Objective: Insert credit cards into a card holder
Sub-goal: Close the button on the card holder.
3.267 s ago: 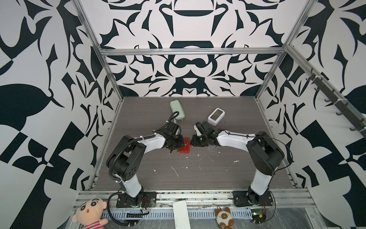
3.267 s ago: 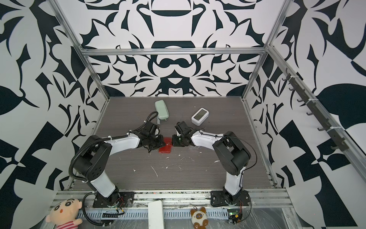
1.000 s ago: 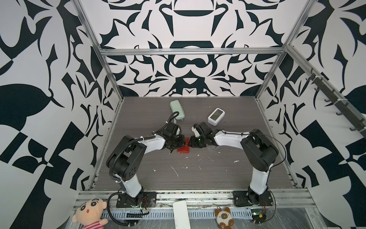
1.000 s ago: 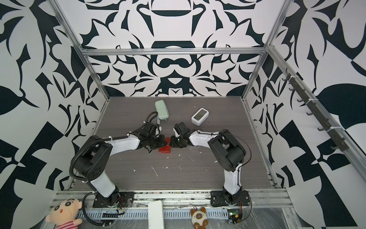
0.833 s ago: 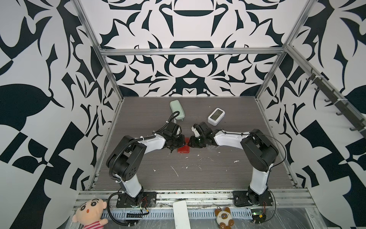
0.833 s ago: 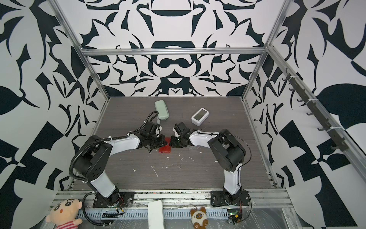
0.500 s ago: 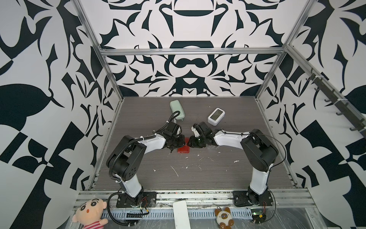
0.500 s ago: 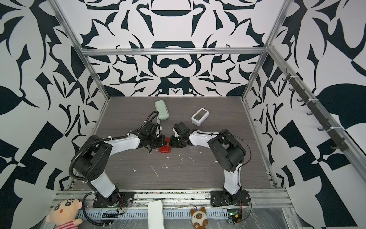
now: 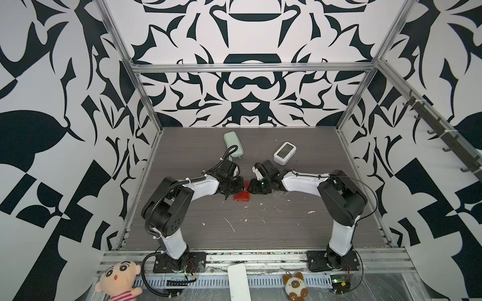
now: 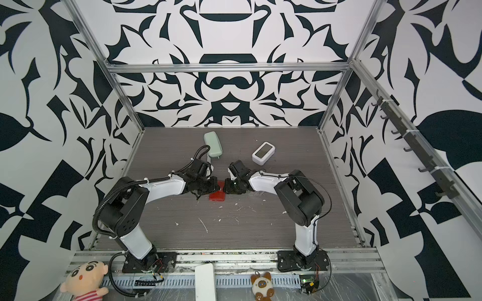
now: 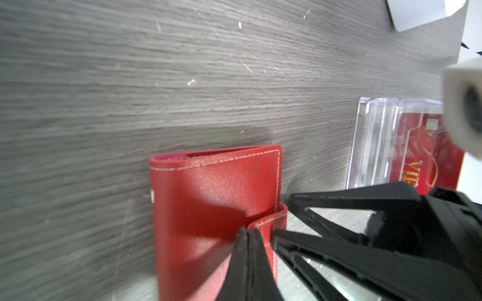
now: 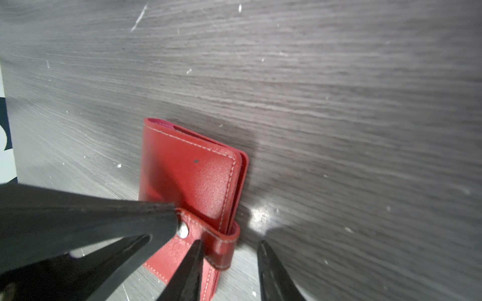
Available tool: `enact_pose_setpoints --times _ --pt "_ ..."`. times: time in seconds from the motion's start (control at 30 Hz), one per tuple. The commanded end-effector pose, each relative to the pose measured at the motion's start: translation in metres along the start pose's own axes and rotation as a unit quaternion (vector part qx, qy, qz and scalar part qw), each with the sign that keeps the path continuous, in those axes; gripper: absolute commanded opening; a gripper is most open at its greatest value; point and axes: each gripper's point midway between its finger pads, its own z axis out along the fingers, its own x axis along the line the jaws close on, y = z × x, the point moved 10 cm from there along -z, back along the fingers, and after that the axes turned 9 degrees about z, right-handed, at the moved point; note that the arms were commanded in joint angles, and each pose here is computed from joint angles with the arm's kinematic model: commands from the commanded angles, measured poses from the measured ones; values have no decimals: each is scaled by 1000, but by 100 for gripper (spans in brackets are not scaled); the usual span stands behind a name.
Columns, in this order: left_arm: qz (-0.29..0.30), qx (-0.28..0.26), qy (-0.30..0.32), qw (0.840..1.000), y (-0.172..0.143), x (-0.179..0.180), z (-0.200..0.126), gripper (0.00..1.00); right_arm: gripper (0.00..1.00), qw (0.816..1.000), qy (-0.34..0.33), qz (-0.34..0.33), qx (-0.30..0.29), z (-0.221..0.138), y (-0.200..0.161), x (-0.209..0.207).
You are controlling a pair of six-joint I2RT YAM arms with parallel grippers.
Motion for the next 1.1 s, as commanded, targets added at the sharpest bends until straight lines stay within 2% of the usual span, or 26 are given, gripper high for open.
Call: enact_pose_setpoints --times 0.0,0.13,0.3,0.43,0.87,1.07 --pt "-10 28 48 998 -9 14 10 0 37 999 27 -26 -39 -27 6 18" --pt "-11 30 50 998 -10 15 11 0 29 997 61 -33 -37 -30 8 26" --pt "-11 31 49 998 -11 15 11 0 15 995 97 -28 -21 -18 10 31" --pt "-12 32 49 998 -11 15 10 0 8 993 115 -19 -11 -7 10 30" --pt "-12 49 47 998 -18 17 17 0 6 998 59 6 14 22 -2 2" --pt "-12 52 47 997 -21 17 17 0 6 999 36 0 19 20 -5 -4"
